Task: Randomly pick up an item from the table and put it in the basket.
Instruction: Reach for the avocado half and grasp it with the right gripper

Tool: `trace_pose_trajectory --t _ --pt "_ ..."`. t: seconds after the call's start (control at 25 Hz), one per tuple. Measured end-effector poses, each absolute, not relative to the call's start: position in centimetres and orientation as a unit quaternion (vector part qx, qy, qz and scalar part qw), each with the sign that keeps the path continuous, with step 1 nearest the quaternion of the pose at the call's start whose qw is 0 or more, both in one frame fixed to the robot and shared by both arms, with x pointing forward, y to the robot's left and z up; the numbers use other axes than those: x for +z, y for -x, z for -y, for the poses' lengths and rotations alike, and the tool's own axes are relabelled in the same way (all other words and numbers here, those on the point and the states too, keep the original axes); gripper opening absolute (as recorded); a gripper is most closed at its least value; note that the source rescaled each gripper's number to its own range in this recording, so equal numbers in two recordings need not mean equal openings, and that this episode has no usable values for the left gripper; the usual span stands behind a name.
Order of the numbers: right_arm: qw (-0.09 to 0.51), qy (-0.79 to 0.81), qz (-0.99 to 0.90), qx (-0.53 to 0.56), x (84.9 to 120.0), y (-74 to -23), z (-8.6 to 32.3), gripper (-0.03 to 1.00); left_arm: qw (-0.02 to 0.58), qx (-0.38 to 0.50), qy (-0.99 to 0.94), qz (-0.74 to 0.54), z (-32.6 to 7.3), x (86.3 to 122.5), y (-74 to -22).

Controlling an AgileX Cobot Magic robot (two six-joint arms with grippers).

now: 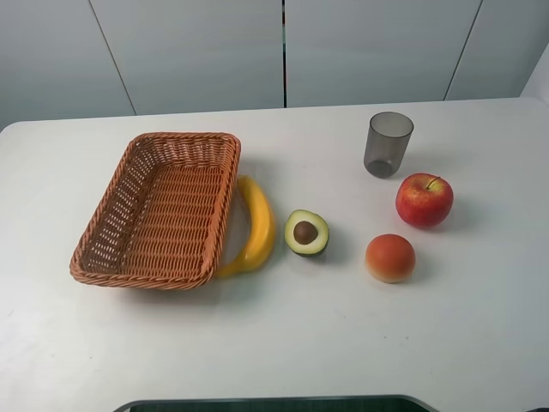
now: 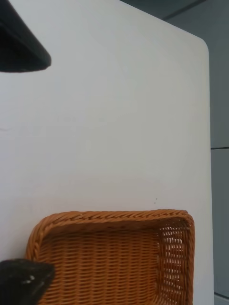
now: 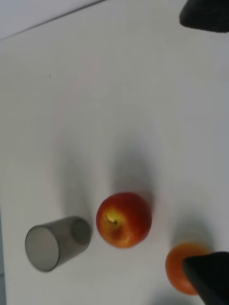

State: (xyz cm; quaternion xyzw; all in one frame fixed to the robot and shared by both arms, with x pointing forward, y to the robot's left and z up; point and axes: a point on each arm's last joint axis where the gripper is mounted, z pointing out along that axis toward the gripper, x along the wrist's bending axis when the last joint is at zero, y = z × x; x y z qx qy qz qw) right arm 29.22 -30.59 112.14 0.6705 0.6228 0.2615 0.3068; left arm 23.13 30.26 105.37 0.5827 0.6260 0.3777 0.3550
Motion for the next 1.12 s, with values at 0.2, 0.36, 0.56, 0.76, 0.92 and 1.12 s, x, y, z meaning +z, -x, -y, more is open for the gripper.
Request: trace_pose_trajectory --t 0.2,0.36,0.56,0.76,0.92,1.12 --pt "0.275 -0.695 -0.619 0.24 111.6 -31.9 30.7 1.0 0.355 0.378 -0.583 -0.626 -30.3 105.4 -23.1" --pt "0.217 -0.737 -0.613 0.186 110.0 -35.0 30.9 1.0 0.355 0.378 -0.583 -0.626 -30.3 105.4 -23.1" --pt "0.167 -0.718 -0.666 0.114 107.7 -38.4 29.6 1.0 0.355 0.378 -0.583 -0.626 -30.3 105.4 -23.1" --pt "0.137 -0.645 -0.745 0.102 105.8 -40.6 25.8 1.0 0.355 0.378 -0.583 -0.626 -30.3 105.4 -23.1" --pt "0.126 -0.592 -0.79 0.096 104.6 -41.6 23.4 1.0 0.355 0.378 -0.583 -0.626 -30.3 105.4 -23.1" --pt "0.117 -0.551 -0.822 0.085 103.3 -42.4 21.8 1.0 0.355 0.378 -0.583 -0.626 -30.3 105.4 -23.1"
